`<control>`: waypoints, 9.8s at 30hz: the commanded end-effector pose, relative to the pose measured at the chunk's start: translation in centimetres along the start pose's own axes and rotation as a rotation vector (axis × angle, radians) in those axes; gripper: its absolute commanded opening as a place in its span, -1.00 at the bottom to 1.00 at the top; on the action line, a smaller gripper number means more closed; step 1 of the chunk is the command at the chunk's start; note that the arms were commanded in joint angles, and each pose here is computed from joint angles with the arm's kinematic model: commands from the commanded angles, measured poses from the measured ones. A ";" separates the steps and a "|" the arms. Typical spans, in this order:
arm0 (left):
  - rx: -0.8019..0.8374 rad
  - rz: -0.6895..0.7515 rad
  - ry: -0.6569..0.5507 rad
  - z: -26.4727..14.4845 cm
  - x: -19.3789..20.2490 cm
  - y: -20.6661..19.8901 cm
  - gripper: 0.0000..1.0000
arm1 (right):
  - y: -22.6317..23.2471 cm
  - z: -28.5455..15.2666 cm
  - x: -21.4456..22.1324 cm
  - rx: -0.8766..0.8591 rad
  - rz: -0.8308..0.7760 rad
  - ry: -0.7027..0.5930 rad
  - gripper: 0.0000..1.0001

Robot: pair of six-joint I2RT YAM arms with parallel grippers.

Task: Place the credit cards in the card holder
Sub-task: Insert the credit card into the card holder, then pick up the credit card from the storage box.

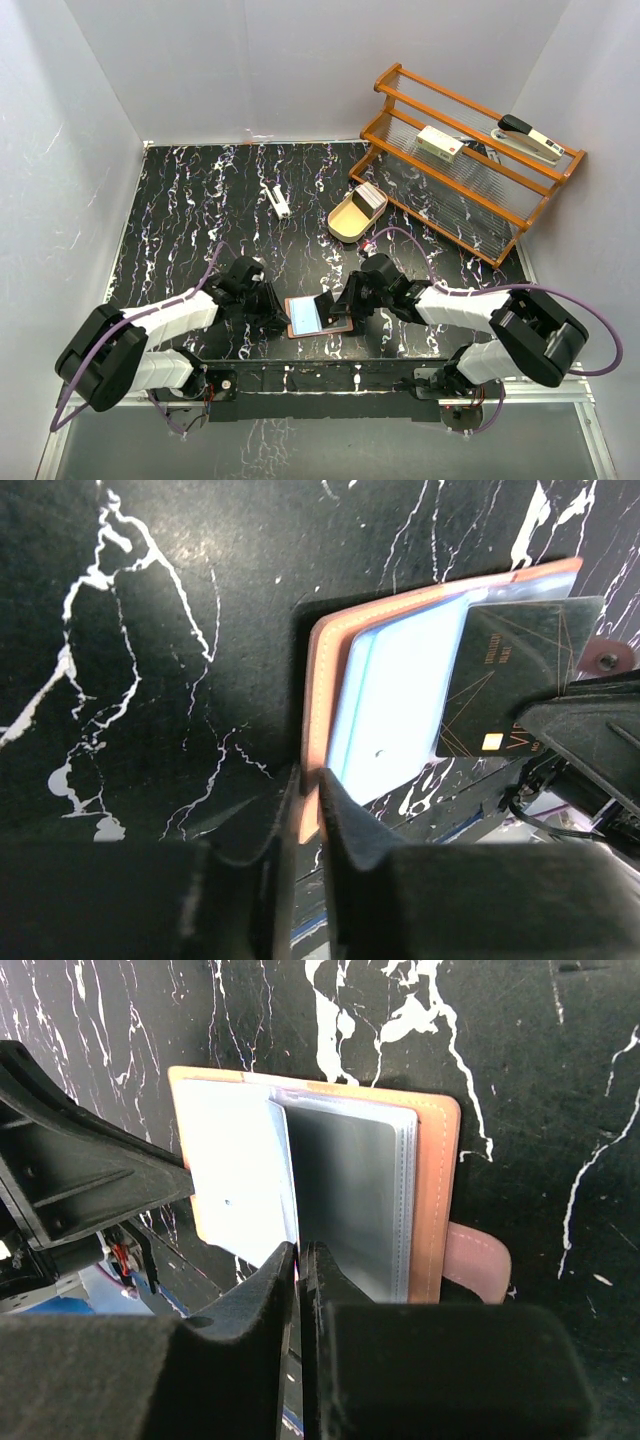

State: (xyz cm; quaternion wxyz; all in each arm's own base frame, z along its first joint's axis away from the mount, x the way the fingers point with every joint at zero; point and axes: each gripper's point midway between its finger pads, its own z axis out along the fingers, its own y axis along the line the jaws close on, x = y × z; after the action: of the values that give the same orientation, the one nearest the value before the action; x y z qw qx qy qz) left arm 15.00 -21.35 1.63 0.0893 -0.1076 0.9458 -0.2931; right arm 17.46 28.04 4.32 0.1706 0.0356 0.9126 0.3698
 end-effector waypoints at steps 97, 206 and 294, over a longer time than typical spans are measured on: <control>0.061 -0.034 -0.002 0.5 0.3 -0.4 -1.00 | 1.4 0.5 -1.9 0.020 -0.109 -0.026 -0.12; -0.017 0.071 -0.116 -2.0 -2.1 -0.8 -0.71 | 3.2 -3.2 -25.2 0.546 -0.649 -0.392 0.19; 0.170 0.141 -0.184 -8.3 -2.1 -5.8 0.69 | 3.1 -4.3 -31.5 0.531 -0.710 -0.305 -1.00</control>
State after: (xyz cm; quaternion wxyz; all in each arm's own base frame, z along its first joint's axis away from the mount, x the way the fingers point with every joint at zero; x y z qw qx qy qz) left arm 15.81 -20.24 9.86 0.2018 -0.0784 0.9174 -0.3340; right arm 46.99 19.53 13.77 0.3740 -0.2054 0.9024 -0.0598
